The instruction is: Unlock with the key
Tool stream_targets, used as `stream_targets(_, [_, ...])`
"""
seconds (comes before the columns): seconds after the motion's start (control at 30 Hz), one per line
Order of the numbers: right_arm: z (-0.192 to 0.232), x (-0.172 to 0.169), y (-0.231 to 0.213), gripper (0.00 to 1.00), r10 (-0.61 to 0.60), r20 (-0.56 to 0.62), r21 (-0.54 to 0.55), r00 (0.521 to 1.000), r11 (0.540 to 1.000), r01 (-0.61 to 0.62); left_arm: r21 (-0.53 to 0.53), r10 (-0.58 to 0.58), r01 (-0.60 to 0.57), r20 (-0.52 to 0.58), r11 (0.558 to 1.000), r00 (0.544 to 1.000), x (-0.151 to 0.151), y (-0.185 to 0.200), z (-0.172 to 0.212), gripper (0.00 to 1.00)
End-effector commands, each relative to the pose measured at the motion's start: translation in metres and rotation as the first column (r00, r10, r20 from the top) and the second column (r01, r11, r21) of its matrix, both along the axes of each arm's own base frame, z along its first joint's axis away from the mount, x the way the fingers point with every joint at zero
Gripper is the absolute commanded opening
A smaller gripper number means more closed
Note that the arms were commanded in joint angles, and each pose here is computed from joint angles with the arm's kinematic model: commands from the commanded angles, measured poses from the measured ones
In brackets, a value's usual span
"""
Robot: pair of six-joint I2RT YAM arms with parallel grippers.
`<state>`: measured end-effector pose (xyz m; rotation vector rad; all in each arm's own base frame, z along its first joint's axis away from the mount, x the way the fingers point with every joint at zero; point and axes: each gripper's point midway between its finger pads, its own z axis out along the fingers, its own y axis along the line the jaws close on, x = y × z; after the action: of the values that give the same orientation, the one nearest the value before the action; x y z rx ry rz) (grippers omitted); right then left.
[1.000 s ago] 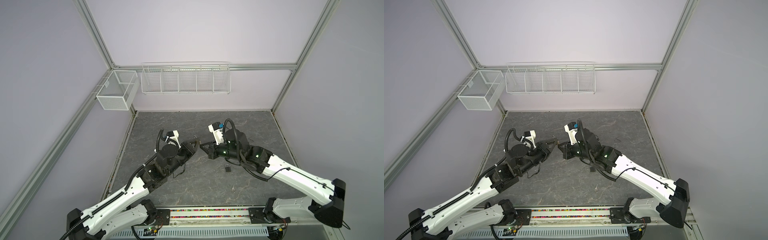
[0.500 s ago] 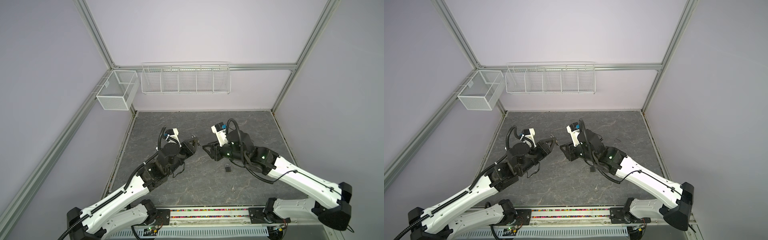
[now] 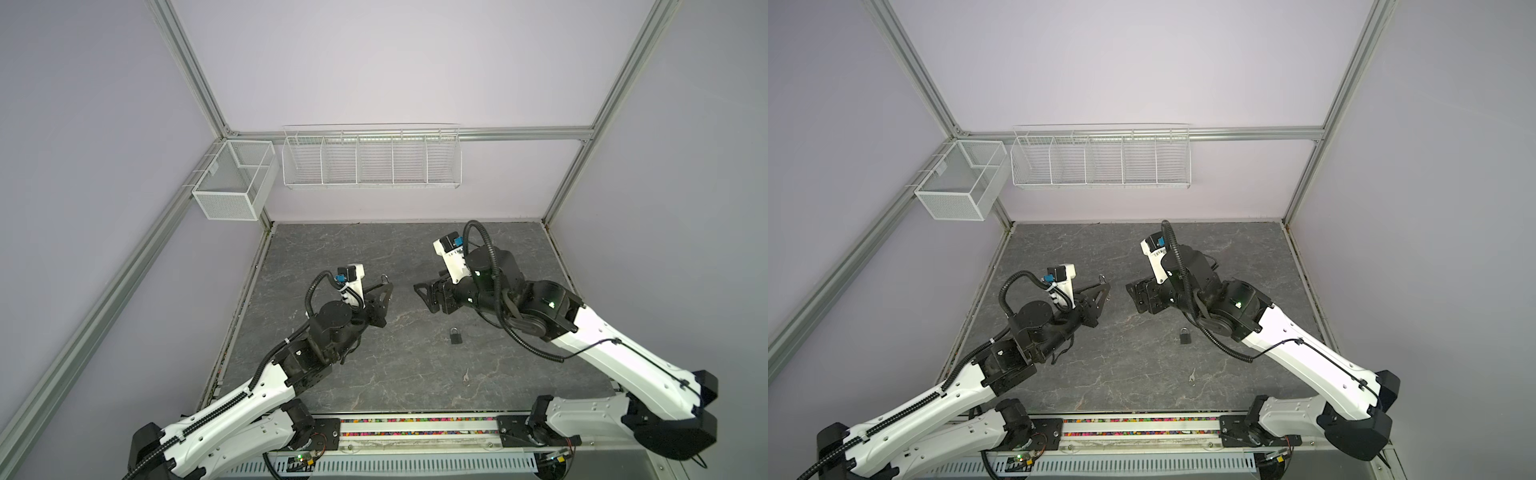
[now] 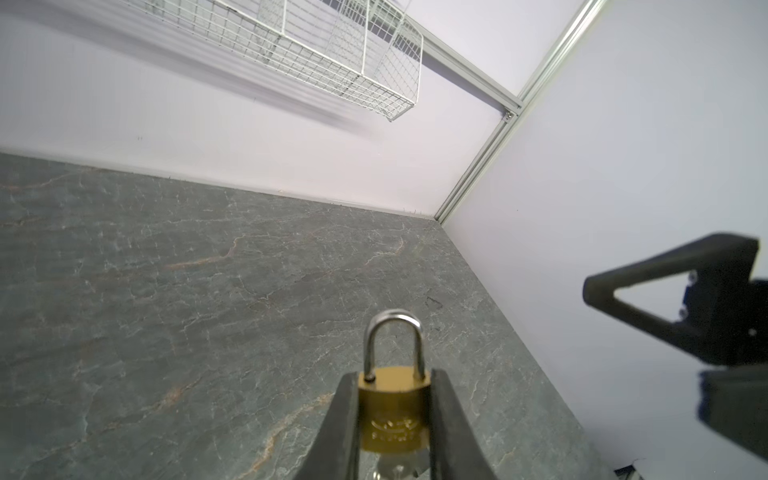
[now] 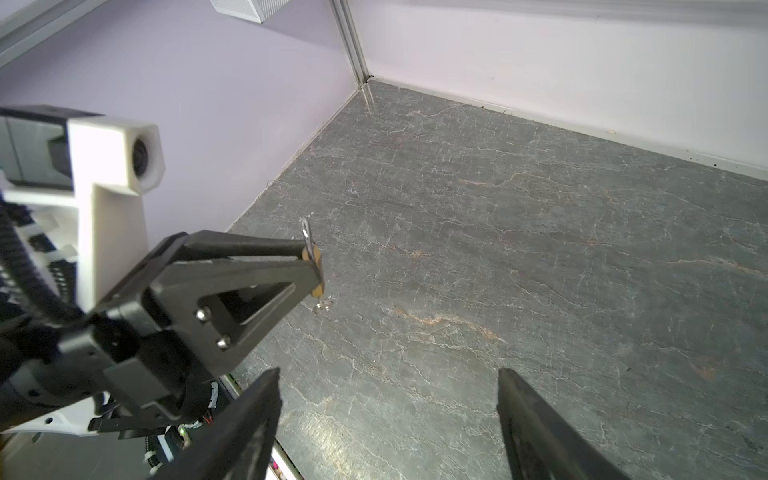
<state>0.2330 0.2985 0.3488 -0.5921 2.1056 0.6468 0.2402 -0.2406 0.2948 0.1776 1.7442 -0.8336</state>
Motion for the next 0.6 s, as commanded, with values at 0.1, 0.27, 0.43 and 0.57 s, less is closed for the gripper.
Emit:
stream_targets(0.1, [-0.01,0.006,0.001,0.87,-0.013,-0.038,-0.147,0.999,0.989,0.007,0.06,-0.093,0.081,0.252,0.995,0.963,-0.01,-0.011,0.017,0.0])
stream_targets(0.27, [-0.017,0.014,0.014,0.9,-0.024,-0.067,-0.179,0.997,0.984,0.011,0.07,-0.087,0.069,0.315,0.995,0.945,-0.01,-0.011,0.014,0.0])
stream_targets(0.43, [-0.016,0.019,0.034,0.91,-0.011,-0.071,-0.181,0.997,0.984,-0.002,0.071,-0.081,0.06,0.345,0.996,0.935,-0.009,-0.011,0.01,0.0])
stream_targets(0.57, [-0.02,0.025,0.044,0.93,-0.019,-0.07,-0.201,0.997,0.98,0.005,0.08,-0.079,0.055,0.344,0.995,0.936,-0.008,-0.013,0.006,0.0])
